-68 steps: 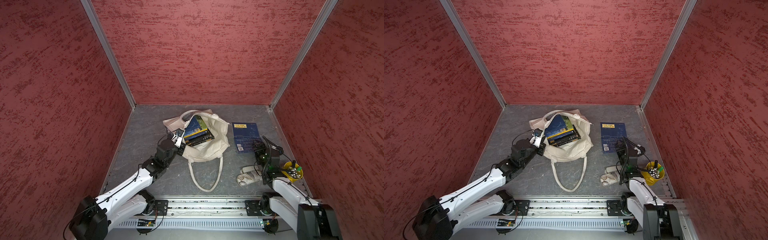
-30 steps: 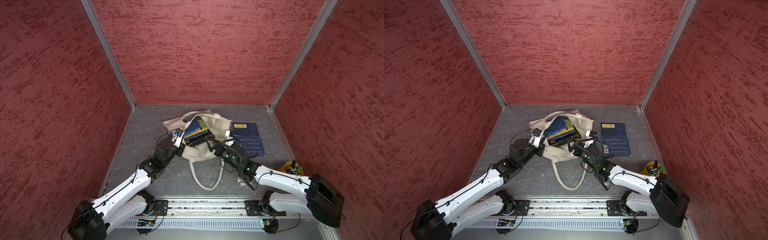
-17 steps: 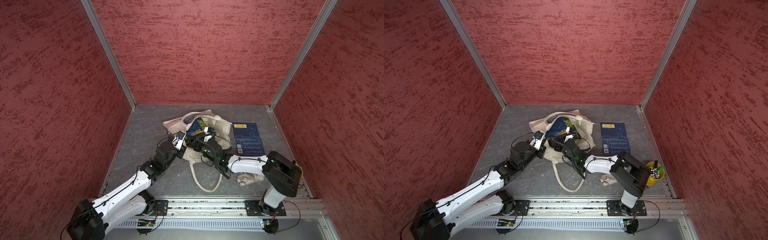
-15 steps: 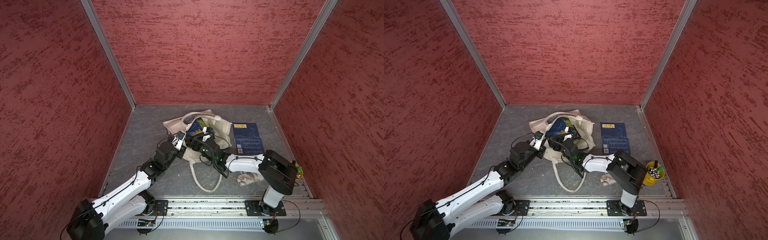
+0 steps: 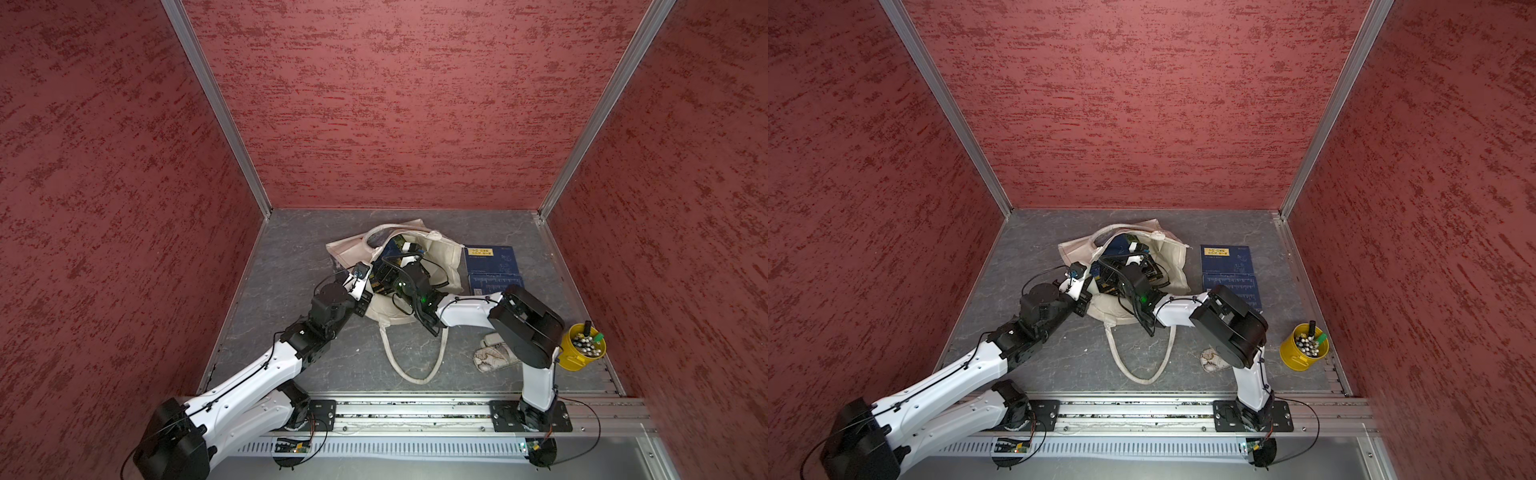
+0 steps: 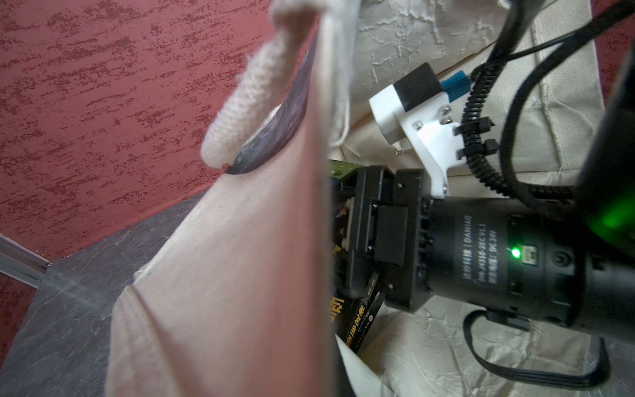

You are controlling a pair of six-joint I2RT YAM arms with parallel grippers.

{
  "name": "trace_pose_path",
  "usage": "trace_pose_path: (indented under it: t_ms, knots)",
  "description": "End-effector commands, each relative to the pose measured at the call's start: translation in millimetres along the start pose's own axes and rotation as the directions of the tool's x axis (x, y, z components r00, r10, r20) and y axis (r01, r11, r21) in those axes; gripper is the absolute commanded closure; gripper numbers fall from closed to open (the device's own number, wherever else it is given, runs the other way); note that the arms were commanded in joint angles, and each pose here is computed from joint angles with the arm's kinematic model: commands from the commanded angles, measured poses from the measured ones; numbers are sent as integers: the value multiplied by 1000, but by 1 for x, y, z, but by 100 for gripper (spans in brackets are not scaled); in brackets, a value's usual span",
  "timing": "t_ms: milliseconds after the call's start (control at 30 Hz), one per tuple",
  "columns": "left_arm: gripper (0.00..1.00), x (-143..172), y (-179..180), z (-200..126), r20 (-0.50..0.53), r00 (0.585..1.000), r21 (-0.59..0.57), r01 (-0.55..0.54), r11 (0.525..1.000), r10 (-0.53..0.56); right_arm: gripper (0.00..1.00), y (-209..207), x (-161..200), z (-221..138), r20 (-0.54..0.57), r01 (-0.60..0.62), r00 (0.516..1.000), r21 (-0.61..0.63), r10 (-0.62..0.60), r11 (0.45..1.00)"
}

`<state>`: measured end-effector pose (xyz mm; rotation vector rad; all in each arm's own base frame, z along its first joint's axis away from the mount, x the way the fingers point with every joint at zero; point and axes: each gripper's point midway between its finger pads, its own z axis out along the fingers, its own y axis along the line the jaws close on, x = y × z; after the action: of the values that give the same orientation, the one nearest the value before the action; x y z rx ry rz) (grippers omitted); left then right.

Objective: Take out the books from the canvas bag
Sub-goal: Pick up the book from the canvas bag.

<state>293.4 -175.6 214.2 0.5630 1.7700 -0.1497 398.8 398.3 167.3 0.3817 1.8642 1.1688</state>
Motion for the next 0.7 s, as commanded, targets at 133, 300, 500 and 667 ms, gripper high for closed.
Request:
trace_pose_path:
  t_ms: [133, 300, 500, 667]
  knots:
    - [100, -53, -7, -9, 137, 990, 60, 10, 998, -18, 35, -21, 5, 14, -26, -56, 998, 65, 58, 996]
    - [100, -63, -6, -13, 98, 995, 70, -2, 998, -4, 35, -36, 5, 19, -42, -79, 996, 93, 83, 993]
    - [100, -50, -12, -11, -25, 1000, 112, -2, 994, 5, 35, -35, 0, 23, -39, -20, 999, 106, 24, 994]
    - [100, -50, -17, -14, -74, 997, 139, -12, 990, 22, 35, -36, 6, 29, -75, -1, 997, 89, 8, 996]
